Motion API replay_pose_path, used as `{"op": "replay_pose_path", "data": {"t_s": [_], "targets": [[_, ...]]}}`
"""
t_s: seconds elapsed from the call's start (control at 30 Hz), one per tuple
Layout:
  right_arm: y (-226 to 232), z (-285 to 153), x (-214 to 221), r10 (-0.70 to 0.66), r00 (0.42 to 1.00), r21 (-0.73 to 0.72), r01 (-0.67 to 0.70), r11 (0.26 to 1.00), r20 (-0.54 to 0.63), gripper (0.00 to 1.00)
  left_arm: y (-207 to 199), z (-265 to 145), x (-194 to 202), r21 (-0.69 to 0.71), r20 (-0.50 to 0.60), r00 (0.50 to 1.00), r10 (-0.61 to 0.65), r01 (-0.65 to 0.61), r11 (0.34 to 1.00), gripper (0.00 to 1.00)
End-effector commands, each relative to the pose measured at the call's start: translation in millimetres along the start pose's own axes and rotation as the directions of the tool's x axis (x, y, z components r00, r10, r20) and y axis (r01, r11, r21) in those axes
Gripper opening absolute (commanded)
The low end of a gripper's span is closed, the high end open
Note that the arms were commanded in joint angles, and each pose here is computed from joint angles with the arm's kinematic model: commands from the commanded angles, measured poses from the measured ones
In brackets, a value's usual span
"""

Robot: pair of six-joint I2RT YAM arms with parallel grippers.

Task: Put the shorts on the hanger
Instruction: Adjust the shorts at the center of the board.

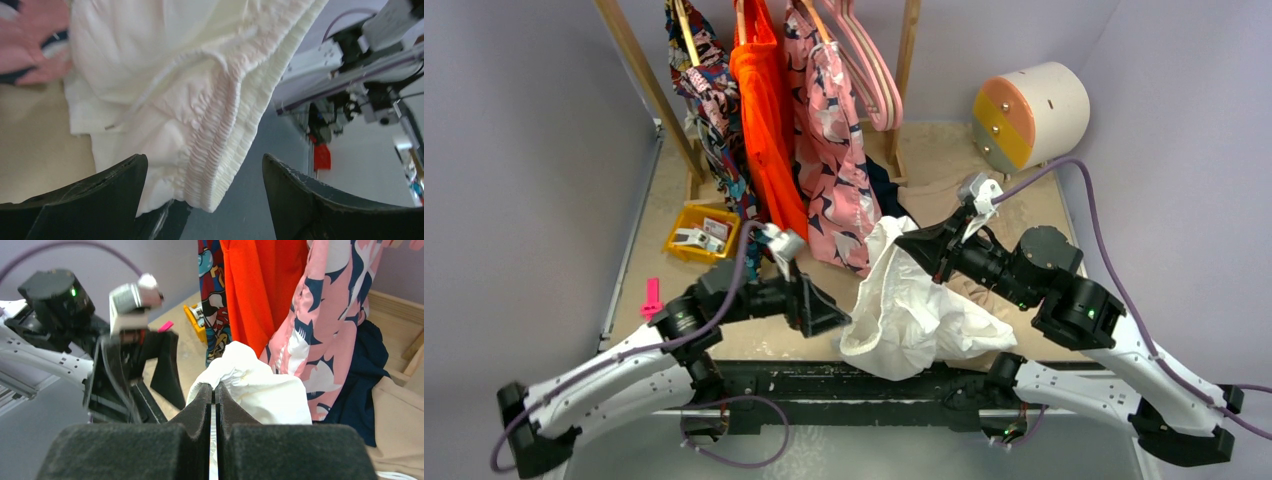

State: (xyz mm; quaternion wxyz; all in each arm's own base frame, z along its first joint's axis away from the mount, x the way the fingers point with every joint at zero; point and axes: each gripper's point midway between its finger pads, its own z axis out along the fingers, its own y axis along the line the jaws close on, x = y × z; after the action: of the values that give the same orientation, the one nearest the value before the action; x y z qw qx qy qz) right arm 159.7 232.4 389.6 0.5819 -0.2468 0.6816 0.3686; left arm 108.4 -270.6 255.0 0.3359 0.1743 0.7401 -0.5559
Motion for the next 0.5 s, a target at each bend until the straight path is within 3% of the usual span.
{"op": "replay_pose_path", "data": {"t_s": [0.0,0.17,0.27,0.4,0.47], "targets": [[-3,-3,-23,0.031,0.993,0.024,-0.034,0.999,0.111,0.0,2,30,39,-0.051,-0.116,0.987,0.107,-0.114,0.992,0.78],[-3,-7,-21,0.037,0.993,0.023,-0.04,0.999,0.111,0.0,3,41,52,-0.095,-0.134,0.98,0.15,-0.163,0.982,0.76],[0,-10,-21,0.036,0.993,0.006,-0.037,0.999,0.111,0.0,10,43,50,-0.138,-0.138,0.978,0.157,-0.176,0.975,0.68],[5,-13,-21,0.027,0.994,-0.023,-0.024,0.999,0.104,0.0,14,43,35,-0.194,-0.085,0.982,0.17,-0.184,0.964,0.38],[10,-18,-27,0.013,0.993,-0.05,-0.007,0.999,0.115,0.0,7,35,11,-0.22,-0.016,0.98,0.198,-0.196,0.956,0.13]]}}
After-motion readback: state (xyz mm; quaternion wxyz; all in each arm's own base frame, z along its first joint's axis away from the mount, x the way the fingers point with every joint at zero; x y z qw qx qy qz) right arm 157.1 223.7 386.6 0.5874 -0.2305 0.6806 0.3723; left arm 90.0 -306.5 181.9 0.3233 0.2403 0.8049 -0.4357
